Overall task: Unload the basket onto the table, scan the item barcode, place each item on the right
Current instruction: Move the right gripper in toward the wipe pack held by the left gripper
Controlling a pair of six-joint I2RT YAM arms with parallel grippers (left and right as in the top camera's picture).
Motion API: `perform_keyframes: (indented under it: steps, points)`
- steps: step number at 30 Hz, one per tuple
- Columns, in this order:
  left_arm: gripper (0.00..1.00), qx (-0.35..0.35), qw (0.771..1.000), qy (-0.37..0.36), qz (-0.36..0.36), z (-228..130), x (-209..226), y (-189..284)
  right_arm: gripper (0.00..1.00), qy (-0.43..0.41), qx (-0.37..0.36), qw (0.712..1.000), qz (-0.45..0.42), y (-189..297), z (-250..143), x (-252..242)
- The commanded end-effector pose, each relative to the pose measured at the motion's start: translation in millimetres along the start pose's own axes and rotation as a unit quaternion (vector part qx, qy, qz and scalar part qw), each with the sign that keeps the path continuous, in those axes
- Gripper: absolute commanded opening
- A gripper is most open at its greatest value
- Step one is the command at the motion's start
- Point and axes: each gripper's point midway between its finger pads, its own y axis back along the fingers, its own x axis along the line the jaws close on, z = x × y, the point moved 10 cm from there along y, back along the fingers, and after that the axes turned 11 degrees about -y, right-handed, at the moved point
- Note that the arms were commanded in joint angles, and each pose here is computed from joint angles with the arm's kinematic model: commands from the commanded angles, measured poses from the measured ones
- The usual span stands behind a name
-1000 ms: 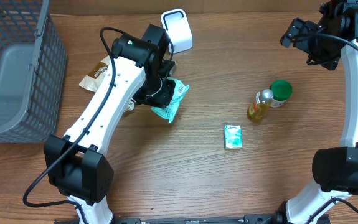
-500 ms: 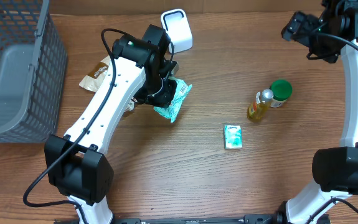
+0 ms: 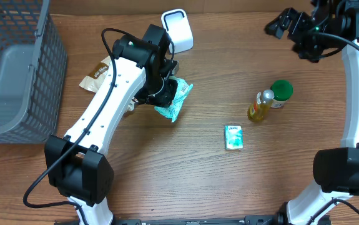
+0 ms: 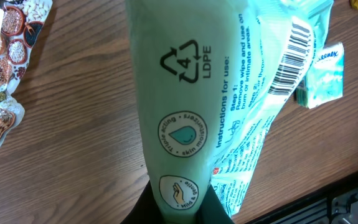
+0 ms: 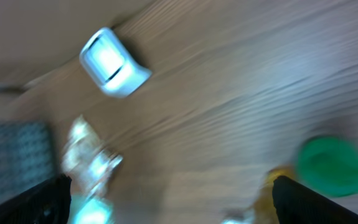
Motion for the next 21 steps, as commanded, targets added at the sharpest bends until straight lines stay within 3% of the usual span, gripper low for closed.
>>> perform_keyframes:
  steps: [1, 10, 21]
  points:
    - [0.04, -0.004, 1.0, 0.008, -0.012, 0.2, 0.3, -0.1, 1.0, 0.007, 0.074, 0.994, 0.086, 1.9, -20.5, 18.8]
    - [0.04, -0.015, 1.0, 0.006, -0.026, 3.1, -1.2, 0.0, 1.0, 0.075, 0.143, 0.984, 0.069, -40.1, -65.5, 45.9]
    - [0.04, -0.029, 0.99, -0.014, -0.134, 1.7, -0.7, 6.1, 1.0, 0.135, 0.177, 0.97, 0.098, -69.8, -104.2, 80.1]
